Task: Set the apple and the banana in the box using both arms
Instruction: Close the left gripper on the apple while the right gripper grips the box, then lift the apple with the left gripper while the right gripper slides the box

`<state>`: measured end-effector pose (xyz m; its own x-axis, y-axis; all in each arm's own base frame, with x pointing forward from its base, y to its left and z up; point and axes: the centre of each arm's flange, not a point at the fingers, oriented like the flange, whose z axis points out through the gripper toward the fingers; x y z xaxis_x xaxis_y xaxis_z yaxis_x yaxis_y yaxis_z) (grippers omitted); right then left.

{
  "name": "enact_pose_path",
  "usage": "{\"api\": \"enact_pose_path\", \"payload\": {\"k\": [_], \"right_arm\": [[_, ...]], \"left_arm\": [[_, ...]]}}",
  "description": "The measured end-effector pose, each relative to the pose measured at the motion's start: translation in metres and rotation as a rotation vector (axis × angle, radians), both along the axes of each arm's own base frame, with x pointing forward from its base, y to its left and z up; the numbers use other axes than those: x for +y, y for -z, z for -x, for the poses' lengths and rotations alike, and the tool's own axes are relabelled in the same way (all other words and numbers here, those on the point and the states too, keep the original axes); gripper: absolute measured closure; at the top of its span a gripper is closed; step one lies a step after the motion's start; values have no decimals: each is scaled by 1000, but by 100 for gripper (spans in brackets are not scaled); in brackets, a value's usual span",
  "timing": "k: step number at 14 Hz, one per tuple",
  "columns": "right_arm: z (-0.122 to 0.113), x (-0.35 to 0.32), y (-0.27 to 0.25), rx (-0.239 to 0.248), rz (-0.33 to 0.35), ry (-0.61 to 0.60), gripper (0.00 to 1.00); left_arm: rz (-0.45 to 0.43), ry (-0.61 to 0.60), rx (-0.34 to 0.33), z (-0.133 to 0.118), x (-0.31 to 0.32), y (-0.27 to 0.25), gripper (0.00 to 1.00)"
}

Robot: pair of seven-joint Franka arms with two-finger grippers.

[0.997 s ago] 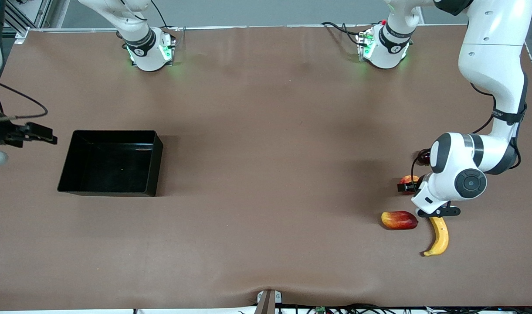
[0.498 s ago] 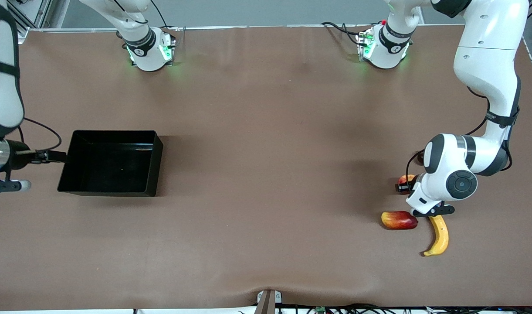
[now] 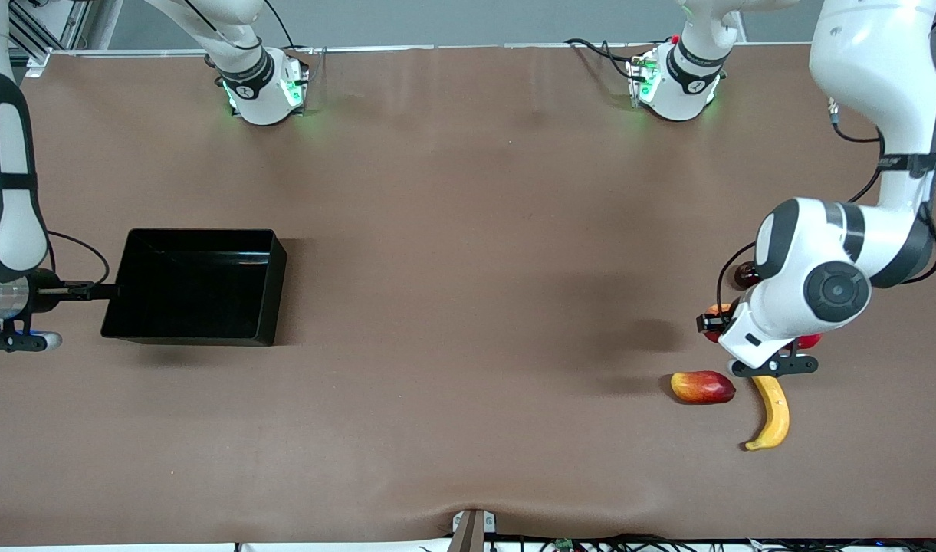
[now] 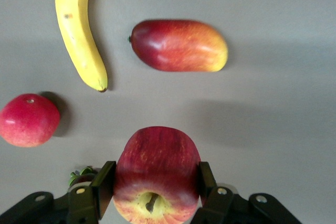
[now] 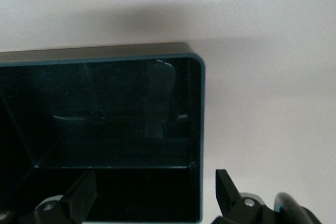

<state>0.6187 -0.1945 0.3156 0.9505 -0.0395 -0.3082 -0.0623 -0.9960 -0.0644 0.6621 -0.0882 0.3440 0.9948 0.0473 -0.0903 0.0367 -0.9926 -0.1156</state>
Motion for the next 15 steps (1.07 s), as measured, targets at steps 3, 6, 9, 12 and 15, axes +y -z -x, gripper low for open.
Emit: {"api": "enact_pose_path", "payload": {"k": [3, 6, 9, 12, 15], "right_arm": [[16, -25, 46, -46, -5, -17, 0], [34, -34, 82, -45, -9, -7, 31], [35, -30, 87, -38, -15, -12, 62], [35, -27, 86, -23, -23, -16, 95], [30, -22, 71, 15, -41, -24, 95]], "left_arm": [[5, 12, 8, 2, -14, -14, 32], [7, 16, 13, 5, -23, -23, 32], [6, 16, 9, 6, -24, -29, 32], [8, 22, 15, 8, -29, -31, 32], [7, 26, 22, 10, -32, -35, 32]]}}
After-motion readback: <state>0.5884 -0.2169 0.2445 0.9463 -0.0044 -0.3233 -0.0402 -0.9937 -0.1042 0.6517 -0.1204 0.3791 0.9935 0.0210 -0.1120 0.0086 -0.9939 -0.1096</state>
